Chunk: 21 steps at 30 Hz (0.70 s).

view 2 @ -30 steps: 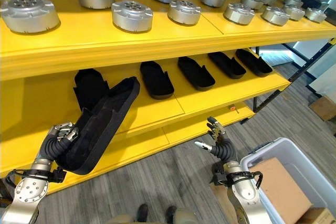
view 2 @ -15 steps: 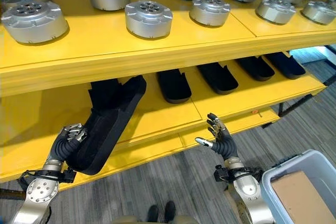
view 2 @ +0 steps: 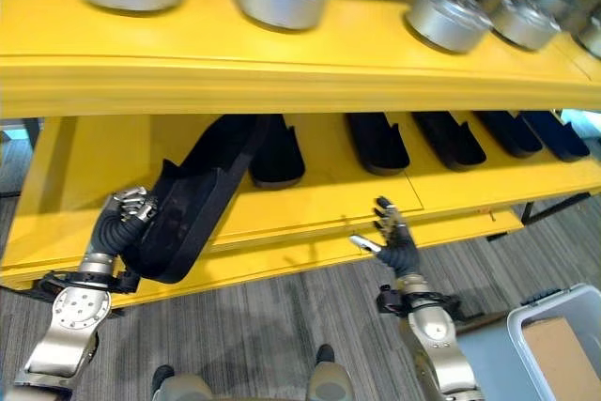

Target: Move parts from the plastic box to the shelf.

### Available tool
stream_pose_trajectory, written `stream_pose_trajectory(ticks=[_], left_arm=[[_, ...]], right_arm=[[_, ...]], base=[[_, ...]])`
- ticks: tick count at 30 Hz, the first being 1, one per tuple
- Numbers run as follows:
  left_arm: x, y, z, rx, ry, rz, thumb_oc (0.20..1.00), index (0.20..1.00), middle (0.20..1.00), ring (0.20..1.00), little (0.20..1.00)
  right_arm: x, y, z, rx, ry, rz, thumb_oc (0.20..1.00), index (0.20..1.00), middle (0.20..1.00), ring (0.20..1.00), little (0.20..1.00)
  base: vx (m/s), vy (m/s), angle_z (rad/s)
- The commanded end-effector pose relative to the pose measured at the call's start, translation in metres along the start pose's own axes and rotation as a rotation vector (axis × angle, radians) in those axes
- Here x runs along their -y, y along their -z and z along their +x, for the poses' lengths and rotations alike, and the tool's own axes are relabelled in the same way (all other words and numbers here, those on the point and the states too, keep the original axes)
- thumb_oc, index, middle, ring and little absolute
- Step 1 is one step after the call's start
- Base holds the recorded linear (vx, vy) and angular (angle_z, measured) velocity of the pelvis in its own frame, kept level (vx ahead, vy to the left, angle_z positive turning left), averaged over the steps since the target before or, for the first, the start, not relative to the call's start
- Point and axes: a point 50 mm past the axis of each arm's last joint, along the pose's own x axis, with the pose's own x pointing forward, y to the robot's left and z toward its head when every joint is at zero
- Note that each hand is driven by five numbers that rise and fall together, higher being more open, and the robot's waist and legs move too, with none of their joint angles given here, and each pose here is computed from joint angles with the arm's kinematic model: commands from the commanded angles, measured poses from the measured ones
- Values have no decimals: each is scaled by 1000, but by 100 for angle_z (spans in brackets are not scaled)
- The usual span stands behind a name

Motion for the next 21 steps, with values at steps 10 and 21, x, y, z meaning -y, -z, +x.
stream_pose_trajectory(ticks=[10,21], left_arm=[[-8,-28,-4,165,-59,-25,200,200,200,200,200],[-3,-22,16,137,-111,-14,200,200,200,200,200]], right_arm=[[23,-20,-2,85,55,-56,1000,1000,1000,1000,1000],[4,-24,3,103,-21,0,1000,1000,1000,1000,1000]], base=[[39,156,11],[-27,-2,6]])
